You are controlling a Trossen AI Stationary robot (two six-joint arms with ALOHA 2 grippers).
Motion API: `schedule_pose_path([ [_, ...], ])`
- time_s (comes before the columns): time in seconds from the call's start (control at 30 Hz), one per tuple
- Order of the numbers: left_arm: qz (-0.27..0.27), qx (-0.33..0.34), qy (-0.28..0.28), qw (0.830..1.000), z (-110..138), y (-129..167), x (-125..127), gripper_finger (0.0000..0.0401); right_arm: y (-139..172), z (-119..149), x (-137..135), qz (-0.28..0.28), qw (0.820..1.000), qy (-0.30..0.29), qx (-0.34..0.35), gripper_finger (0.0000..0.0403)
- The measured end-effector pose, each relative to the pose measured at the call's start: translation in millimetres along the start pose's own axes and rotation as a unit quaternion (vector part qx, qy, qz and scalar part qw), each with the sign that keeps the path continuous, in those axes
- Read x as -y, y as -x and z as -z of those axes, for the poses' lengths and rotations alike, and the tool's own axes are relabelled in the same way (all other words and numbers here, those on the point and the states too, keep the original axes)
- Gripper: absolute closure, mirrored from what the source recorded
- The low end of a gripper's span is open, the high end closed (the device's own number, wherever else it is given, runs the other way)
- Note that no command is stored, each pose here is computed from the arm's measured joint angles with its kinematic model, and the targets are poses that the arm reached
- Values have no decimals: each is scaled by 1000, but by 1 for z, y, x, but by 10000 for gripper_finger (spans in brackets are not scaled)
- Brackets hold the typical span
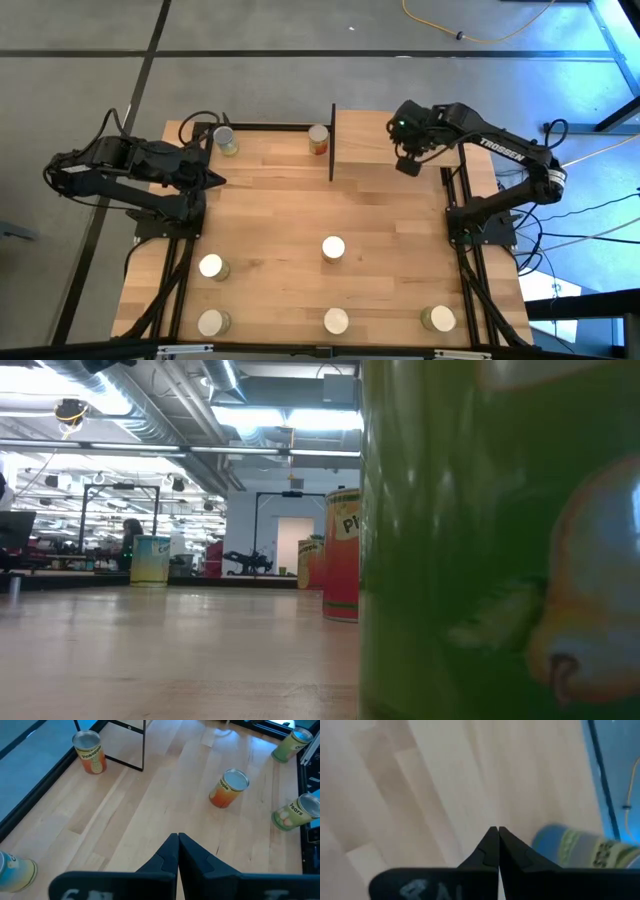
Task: Pick and place cans onto a shelf
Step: Put the canned peas on the shelf
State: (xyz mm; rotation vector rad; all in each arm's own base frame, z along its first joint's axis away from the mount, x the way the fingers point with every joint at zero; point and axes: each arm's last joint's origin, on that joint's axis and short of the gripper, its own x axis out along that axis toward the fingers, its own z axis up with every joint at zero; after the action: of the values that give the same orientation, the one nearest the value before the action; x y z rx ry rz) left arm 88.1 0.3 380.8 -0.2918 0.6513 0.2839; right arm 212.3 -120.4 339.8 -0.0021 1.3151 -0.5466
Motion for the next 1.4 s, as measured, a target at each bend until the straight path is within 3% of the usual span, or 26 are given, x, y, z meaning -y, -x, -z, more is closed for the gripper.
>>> schedule_pose_path([
  [0.17,0,0,0,1000,0,0,0,401,-8,-5,4,58,998,-2,-15,403],
  [0.73,0,0,0,1000,0,0,0,401,-22,2,40,116,989,-61,-62,403],
  [1.4,-1,0,0,1000,0,0,0,401,-25,11,61,185,974,-91,-91,403],
])
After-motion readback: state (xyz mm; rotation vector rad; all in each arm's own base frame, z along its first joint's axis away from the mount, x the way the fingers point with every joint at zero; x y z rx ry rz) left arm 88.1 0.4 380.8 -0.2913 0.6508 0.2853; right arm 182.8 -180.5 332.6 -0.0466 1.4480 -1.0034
